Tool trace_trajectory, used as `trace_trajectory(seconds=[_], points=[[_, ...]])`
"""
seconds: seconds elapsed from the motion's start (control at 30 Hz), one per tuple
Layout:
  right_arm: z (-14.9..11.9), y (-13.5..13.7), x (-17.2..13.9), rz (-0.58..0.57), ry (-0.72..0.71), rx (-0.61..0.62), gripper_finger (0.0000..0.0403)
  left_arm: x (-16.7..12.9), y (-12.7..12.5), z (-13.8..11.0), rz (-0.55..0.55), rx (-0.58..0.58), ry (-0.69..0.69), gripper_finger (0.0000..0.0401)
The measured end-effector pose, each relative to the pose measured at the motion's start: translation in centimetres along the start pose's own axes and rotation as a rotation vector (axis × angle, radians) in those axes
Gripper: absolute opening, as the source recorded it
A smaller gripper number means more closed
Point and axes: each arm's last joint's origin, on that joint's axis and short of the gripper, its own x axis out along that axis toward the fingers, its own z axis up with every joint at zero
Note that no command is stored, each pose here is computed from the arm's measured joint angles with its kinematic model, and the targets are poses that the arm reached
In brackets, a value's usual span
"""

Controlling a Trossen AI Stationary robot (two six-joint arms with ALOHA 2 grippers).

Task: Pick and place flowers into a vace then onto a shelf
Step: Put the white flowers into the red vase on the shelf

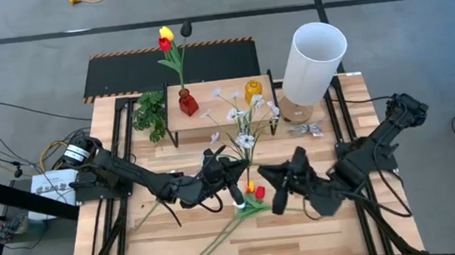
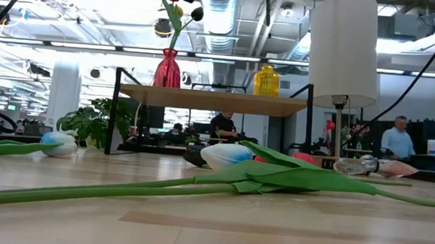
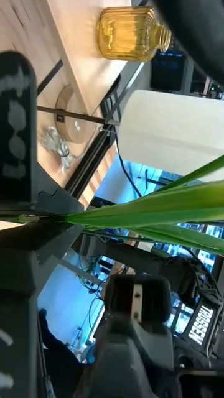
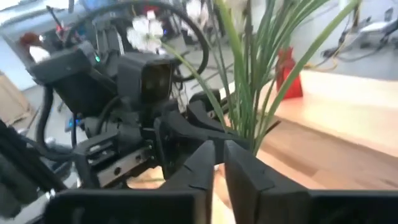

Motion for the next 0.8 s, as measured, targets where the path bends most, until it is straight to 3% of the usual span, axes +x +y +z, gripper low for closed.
trace_trajectory(seconds=[0.47, 0.6, 0.8], points=[[0.8, -1.3, 2.7, -0.019, 0.039, 0.043, 0.0229, 0.0, -0.1, 0.0, -0.027, -0.007, 0.01, 0.0], [1.1, -1.7, 3.3, -0.044, 0.03, 0.048, 0.0249, 0.0, -0.2, -0.1, -0.065, -0.007, 0.024, 0.0], [1.4, -2.2, 4.1, -0.062, 0.029, 0.055, 0.0238, 0.0, -0.3, -0.1, -0.103, -0.008, 0.038, 0.0]])
